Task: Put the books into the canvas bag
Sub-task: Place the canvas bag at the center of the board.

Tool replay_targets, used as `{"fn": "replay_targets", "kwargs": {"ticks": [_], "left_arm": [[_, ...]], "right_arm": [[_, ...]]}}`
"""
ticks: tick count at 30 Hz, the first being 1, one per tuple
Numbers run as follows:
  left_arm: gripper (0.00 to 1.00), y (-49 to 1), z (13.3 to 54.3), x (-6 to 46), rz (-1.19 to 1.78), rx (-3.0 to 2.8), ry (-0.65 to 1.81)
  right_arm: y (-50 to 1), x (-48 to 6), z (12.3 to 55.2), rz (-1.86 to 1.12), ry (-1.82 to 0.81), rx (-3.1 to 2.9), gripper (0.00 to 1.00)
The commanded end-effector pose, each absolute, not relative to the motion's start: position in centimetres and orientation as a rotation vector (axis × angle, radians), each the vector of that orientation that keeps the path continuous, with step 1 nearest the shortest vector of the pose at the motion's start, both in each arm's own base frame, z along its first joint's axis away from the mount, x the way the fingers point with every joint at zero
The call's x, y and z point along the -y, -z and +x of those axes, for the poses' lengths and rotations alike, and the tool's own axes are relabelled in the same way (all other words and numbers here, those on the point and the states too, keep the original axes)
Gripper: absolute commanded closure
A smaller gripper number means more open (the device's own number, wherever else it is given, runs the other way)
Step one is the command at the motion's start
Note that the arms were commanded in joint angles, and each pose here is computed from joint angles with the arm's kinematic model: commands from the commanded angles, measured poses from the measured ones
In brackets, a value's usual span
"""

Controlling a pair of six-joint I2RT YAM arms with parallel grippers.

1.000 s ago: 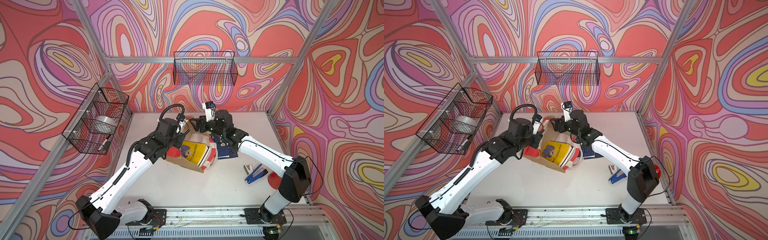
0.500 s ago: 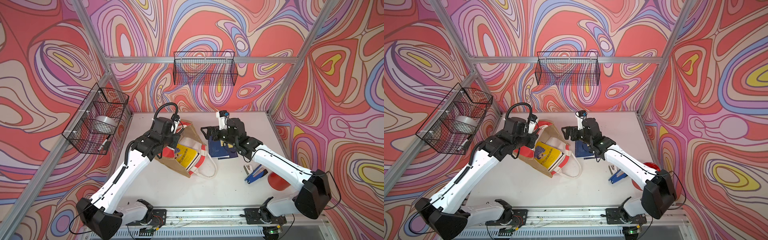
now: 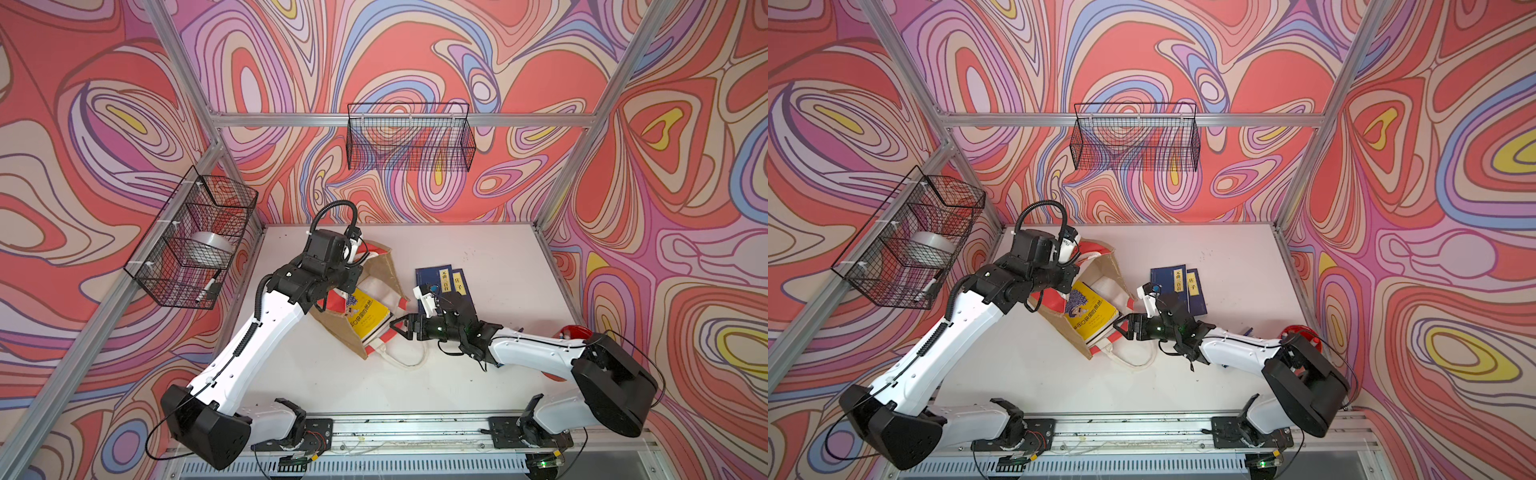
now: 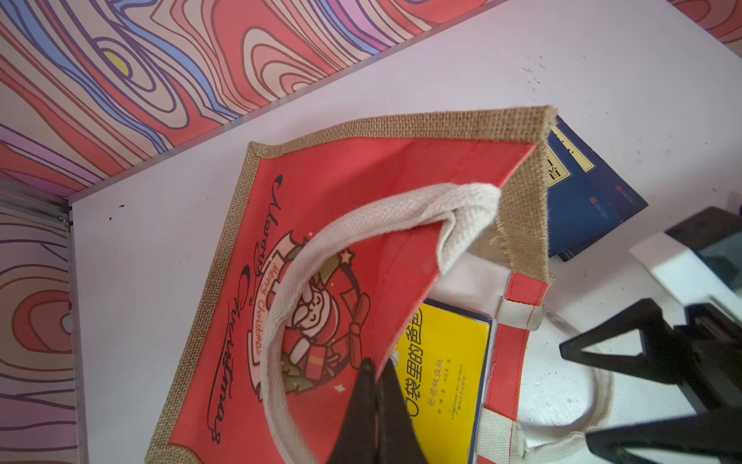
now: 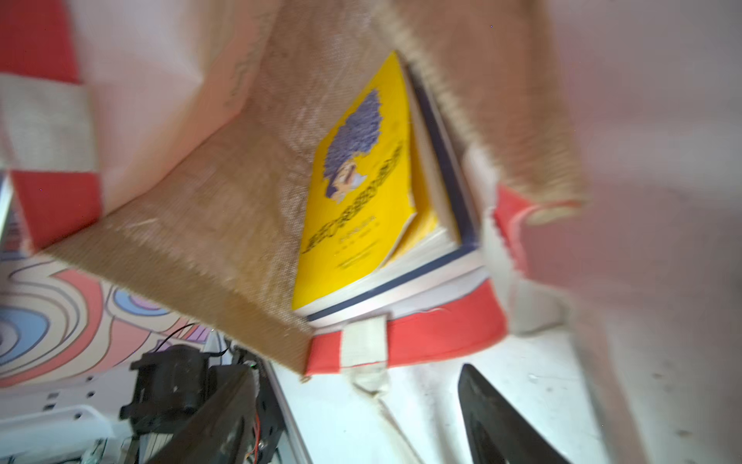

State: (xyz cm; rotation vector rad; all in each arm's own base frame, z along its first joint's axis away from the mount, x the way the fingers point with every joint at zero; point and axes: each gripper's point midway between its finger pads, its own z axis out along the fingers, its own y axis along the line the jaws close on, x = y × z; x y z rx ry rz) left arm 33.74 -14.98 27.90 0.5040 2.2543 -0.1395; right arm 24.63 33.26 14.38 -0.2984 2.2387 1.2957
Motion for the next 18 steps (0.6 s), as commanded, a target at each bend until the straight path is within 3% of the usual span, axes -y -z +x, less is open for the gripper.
{"fn": "replay_targets", "kwargs": {"ticks": [1,9,14,18], "left_arm": [[1.0,-30.2,34.3,14.6,0.458,-2.21,0.141],[1.0,-30.8,33.9,14.1,0.473,-2.204,0.12],[1.0,-31.1,33.8,14.0,0.48,-2.202,0.118],[1.0,-31.2,33.8,13.9,0.481,-2.2,0.112]], "right_arm": [[-14.4,-33.6,23.9,-0.26,-1.356,-2.217,0.24],[-9.6,-34.2,25.8,-0.15,-1.286,-2.298,0.38],[-8.4,-35.2,27.1,-0.115,-1.289,-2.304,0.44],[-8.5,-35.6,29.0,-0.074,-1.304,-2.267,0.54]]}}
